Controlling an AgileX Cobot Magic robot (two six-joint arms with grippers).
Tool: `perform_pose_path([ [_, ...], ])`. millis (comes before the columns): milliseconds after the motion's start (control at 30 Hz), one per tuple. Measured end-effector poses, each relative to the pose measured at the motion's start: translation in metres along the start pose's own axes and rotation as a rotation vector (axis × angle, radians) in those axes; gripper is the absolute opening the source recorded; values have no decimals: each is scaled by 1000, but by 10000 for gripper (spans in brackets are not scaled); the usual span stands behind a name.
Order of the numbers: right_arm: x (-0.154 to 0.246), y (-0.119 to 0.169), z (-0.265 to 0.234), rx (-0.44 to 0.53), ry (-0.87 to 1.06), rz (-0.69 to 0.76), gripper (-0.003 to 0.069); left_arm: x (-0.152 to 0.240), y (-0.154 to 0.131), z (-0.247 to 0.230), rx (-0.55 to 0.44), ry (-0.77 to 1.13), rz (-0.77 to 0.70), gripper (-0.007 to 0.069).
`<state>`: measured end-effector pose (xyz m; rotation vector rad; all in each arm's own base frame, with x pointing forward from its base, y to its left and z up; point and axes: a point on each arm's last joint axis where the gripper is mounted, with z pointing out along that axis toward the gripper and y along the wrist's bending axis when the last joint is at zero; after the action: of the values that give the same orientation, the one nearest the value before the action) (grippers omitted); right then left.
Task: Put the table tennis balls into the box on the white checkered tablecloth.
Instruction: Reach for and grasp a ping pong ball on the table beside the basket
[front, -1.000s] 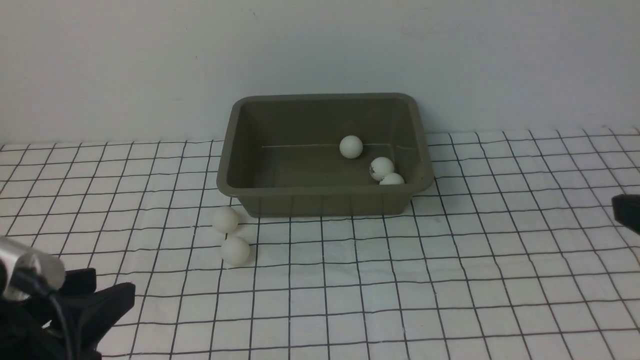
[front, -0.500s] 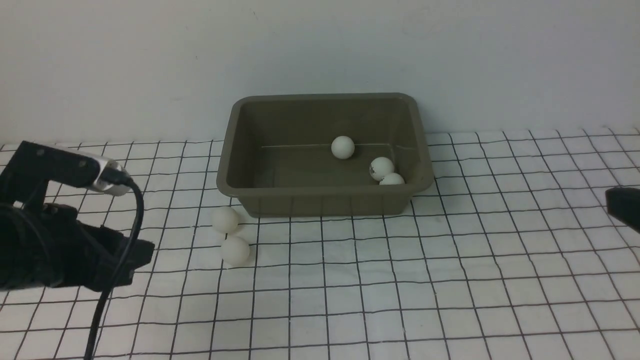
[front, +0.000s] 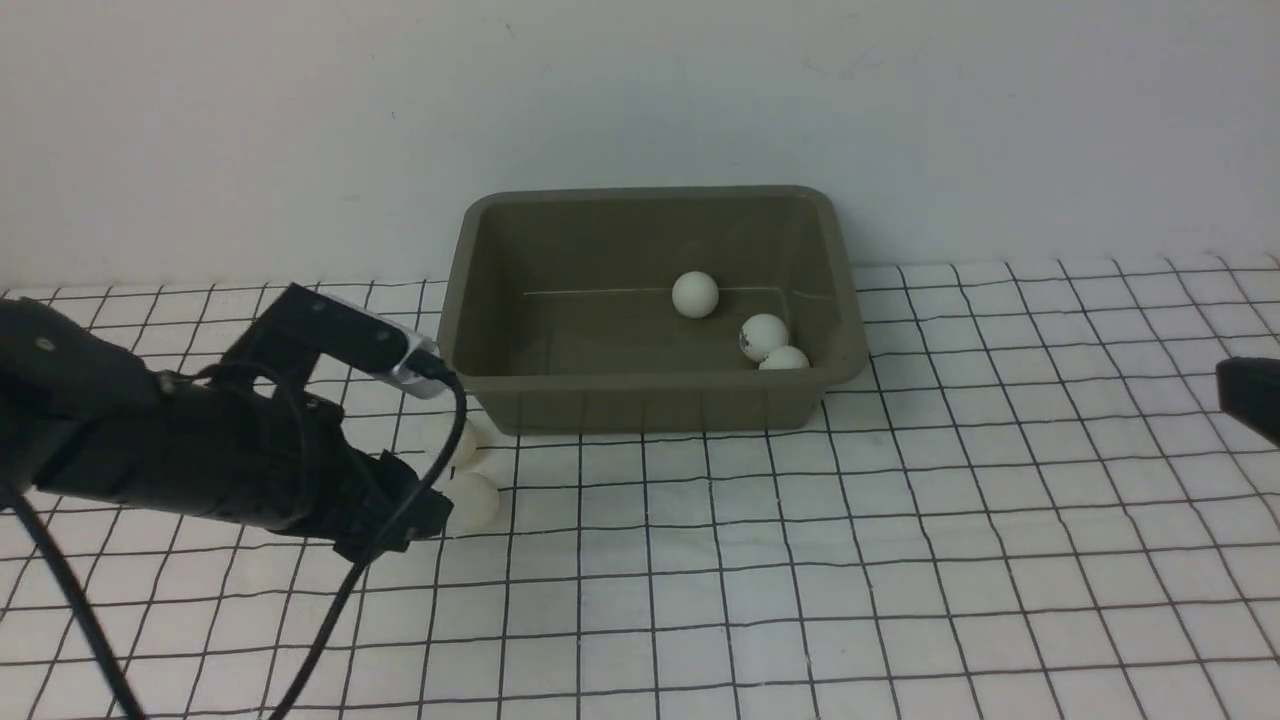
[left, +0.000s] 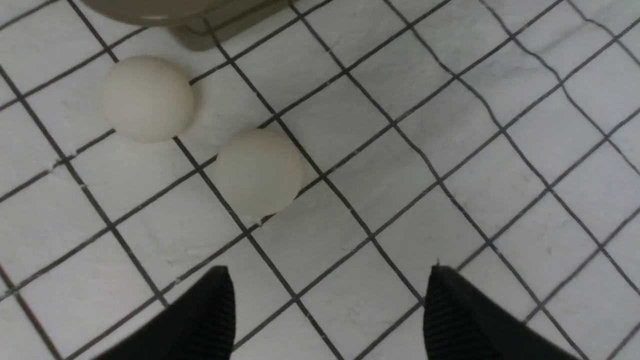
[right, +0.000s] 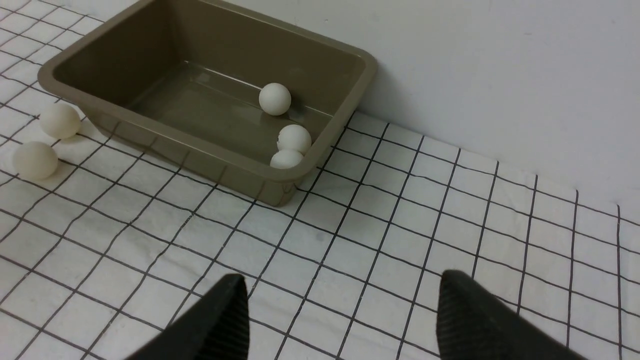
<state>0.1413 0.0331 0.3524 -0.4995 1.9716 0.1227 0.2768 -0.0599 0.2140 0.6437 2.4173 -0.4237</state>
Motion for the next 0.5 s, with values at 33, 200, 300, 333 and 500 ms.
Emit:
perform_pose_path([
  [33,0,0,0,0,0,-2,461,1,1,6,-8,8,-13,458],
  [200,0,0,0,1,-1,-10,461,-1,3,33,-69,-1,-89,461],
  [300,0,0,0,1,-1,-14,461,-3,1,42,-92,-23,-120,461],
  [333,0,0,0,1,-1,-14,461,-3,0,44,-91,-22,-124,461],
  [500,0,0,0,1,-2,-16,461,-2,3,54,-129,-36,-175,461],
])
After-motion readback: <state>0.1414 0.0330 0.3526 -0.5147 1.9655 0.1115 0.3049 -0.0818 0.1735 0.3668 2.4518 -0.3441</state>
